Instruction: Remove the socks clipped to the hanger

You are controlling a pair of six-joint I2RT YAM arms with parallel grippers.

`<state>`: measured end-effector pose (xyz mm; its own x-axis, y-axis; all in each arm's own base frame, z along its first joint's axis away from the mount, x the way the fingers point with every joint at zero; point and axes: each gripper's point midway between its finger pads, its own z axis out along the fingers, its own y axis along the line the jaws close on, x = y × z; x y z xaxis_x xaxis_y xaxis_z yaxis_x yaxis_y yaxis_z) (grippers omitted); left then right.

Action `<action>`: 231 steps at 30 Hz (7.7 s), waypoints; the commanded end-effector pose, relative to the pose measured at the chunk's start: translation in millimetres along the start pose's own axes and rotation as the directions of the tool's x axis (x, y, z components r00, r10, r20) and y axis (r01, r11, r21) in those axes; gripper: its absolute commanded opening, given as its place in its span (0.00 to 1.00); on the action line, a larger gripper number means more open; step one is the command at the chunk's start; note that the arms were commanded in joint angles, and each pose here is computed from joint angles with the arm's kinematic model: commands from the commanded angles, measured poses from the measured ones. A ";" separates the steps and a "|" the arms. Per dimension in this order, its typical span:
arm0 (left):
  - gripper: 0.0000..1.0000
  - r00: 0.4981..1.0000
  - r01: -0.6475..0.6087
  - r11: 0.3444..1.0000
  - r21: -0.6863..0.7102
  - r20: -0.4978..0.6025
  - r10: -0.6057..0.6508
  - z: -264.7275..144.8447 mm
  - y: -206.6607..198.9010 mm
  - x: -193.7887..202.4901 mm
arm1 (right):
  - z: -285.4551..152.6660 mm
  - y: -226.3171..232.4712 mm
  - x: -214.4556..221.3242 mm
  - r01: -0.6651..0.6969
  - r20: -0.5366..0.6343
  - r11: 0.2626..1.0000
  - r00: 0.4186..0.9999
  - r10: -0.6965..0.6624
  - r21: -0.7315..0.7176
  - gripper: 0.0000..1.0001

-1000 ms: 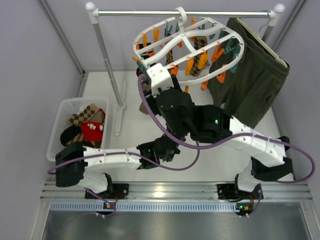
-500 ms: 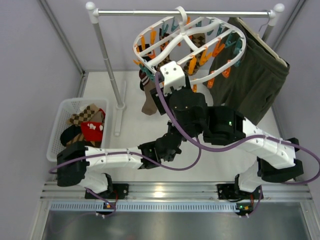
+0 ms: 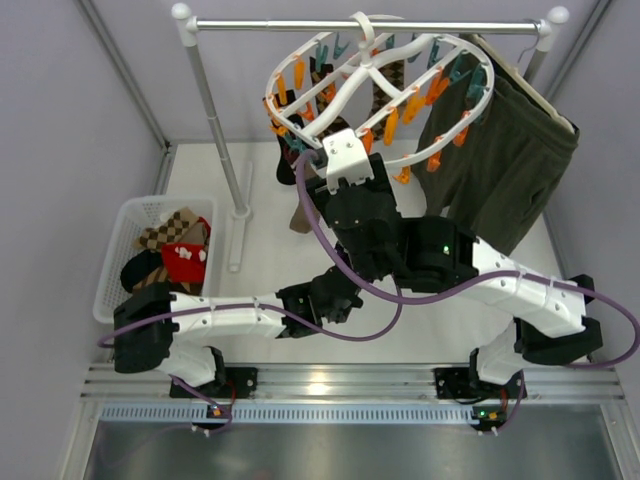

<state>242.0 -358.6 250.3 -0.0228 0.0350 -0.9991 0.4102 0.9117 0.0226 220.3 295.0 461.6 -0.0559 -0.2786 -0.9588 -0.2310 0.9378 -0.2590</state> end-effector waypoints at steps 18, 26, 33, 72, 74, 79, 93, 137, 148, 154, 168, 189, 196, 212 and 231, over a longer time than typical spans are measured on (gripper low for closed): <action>0.00 0.996 0.073 0.996 0.048 0.044 -0.075 3.9 -16.7 -18.3 | 29.4 -34.8 16.0 0.000 -0.003 0.978 1.000 0.001 0.210 0.57; 0.00 0.997 0.069 0.996 0.054 0.034 -0.071 6.3 -20.9 -12.4 | 29.8 -39.6 5.1 -0.009 0.022 0.976 1.000 0.004 0.219 0.51; 0.00 0.997 0.068 0.997 0.049 0.031 -0.069 6.4 -20.1 -10.4 | 30.7 -37.1 4.9 -0.002 0.023 0.977 1.000 -0.003 0.213 0.23; 0.00 0.808 0.511 0.428 -0.745 0.248 -0.534 -94.1 370.9 -13.0 | -52.0 -26.7 17.7 -0.209 0.067 0.841 0.959 0.277 -0.499 0.99; 0.00 0.771 0.536 0.413 -0.736 0.228 -0.595 -91.0 382.0 -3.3 | -62.5 -25.1 20.4 -0.200 0.068 0.810 0.957 0.283 -0.551 0.99; 0.11 0.683 0.540 0.204 -0.817 0.283 -0.673 -104.0 450.4 40.2 | -90.2 -23.4 21.1 -0.185 0.080 0.718 0.945 0.318 -0.671 1.00; 0.98 0.694 0.600 0.376 -0.706 0.226 -0.683 -94.1 428.5 2.9 | -112.8 -53.7 28.4 -0.213 0.109 0.692 0.915 0.389 -0.689 0.99; 0.17 0.936 0.232 0.910 0.345 0.174 -0.305 105.7 237.1 -18.0 | -119.8 -17.6 45.1 -0.026 0.190 0.623 0.941 0.279 -0.782 0.99; 0.00 0.906 0.223 0.962 0.159 0.332 -0.265 53.9 229.3 -48.9 | -124.9 -32.2 45.0 -0.067 0.190 0.633 0.924 0.330 -0.771 0.99; 0.00 0.885 0.246 0.964 0.101 0.383 -0.265 18.2 222.3 -56.7 | -123.4 -47.7 45.1 -0.111 0.190 0.665 0.912 0.363 -0.739 0.99; 0.00 0.885 0.228 0.969 0.094 0.395 -0.246 -32.8 184.0 -60.9 | -123.9 -83.7 41.6 -0.252 0.158 0.698 0.871 0.466 -0.670 0.99; 0.00 0.932 0.134 0.977 0.165 0.313 -0.181 -61.5 91.5 -49.6 | -117.3 -100.7 26.7 -0.341 0.101 0.726 0.866 0.490 -0.597 1.00; 0.00 0.954 0.106 0.970 0.217 0.254 -0.161 -54.0 45.0 -43.8 | -104.7 -88.2 13.7 -0.338 0.061 0.751 0.892 0.448 -0.567 0.99; 0.00 0.977 -0.001 0.976 0.217 0.211 -0.046 -26.9 -42.5 -46.3 | -44.1 -45.7 7.2 -0.300 -0.060 0.886 0.953 0.298 -0.354 0.80; 0.00 0.972 -0.100 0.972 0.211 0.230 0.050 -39.8 -74.8 -53.4 | -4.9 -15.1 -16.4 -0.128 -0.051 0.955 0.992 0.119 -0.266 0.67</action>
<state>177.2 -411.1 283.1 0.1904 0.0252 -0.9814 0.6068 0.7828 0.1378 212.8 291.0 477.9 -0.1469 -0.1310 -0.9804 -0.5116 0.8584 -0.0380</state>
